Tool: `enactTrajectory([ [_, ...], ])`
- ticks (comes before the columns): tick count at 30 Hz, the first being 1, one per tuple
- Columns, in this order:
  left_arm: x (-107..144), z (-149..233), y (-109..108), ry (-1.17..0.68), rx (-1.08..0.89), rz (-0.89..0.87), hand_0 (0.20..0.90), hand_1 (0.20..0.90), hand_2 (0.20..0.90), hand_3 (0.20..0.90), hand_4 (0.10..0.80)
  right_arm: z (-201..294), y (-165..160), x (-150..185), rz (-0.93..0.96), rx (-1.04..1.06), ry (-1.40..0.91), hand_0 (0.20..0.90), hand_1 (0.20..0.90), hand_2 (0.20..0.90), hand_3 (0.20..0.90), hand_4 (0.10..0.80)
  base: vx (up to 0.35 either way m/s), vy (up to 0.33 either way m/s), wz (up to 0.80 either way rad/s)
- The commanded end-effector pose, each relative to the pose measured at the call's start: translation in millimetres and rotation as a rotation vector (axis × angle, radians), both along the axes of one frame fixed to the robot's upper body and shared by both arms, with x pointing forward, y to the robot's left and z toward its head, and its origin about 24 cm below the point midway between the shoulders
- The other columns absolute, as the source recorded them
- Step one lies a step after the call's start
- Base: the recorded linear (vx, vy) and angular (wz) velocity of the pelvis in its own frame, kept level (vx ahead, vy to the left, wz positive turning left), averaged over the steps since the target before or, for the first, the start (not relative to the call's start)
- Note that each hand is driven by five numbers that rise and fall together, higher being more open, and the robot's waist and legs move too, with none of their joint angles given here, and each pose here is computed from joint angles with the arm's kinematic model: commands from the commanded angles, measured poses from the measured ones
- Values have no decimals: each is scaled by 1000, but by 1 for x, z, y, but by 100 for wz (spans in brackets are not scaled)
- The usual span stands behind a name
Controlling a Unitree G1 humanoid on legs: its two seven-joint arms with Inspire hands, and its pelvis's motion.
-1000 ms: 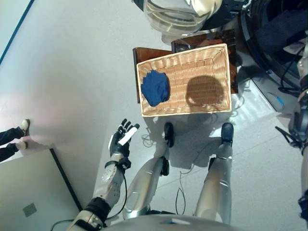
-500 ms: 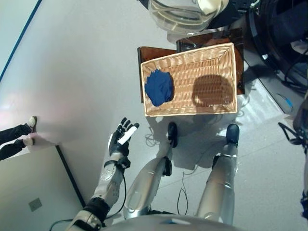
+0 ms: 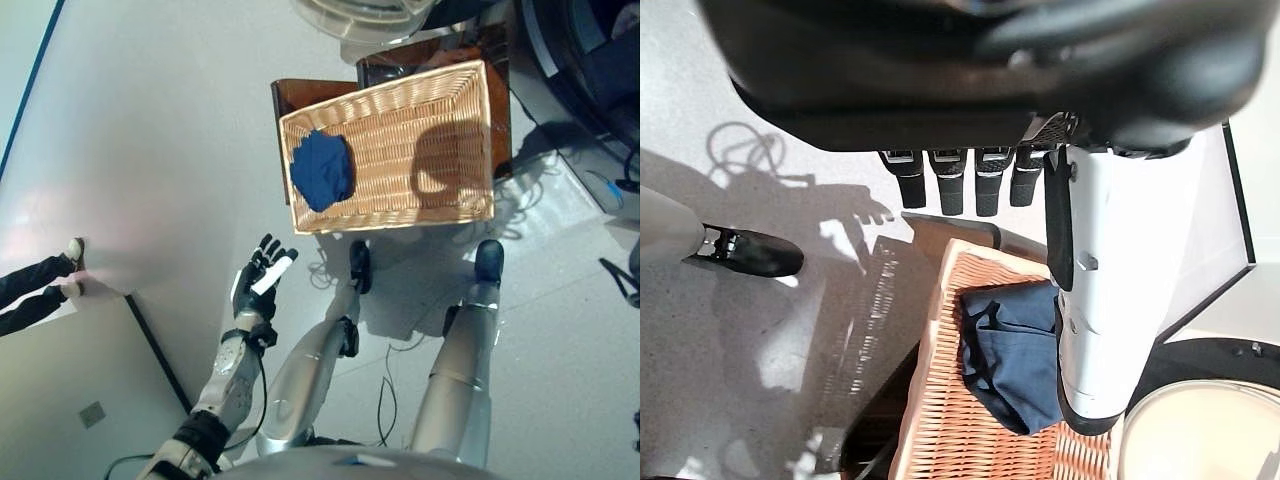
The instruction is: Pick up the clothes and place them into the washing machine
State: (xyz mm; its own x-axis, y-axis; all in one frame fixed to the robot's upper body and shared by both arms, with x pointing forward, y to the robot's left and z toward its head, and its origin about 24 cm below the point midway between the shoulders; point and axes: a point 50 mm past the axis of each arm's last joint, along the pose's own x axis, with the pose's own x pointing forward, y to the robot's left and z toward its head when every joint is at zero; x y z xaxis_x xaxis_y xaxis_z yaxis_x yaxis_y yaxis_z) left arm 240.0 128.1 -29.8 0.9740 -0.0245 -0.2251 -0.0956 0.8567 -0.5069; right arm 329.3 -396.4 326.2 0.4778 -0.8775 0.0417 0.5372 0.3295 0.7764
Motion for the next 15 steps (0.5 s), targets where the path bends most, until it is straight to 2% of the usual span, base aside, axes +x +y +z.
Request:
enactTrajectory([
  [1, 2, 22, 13, -130, 23, 51, 900, 900, 900, 900, 800, 87, -12, -50, -158, -306, -132, 200, 200, 200, 200, 300, 2, 6, 6],
  [15, 7, 37, 12, -189, 0, 81, 900, 900, 900, 900, 800, 118, -14, -79, -265, -250, -305, 200, 200, 200, 200, 300, 2, 3, 4],
])
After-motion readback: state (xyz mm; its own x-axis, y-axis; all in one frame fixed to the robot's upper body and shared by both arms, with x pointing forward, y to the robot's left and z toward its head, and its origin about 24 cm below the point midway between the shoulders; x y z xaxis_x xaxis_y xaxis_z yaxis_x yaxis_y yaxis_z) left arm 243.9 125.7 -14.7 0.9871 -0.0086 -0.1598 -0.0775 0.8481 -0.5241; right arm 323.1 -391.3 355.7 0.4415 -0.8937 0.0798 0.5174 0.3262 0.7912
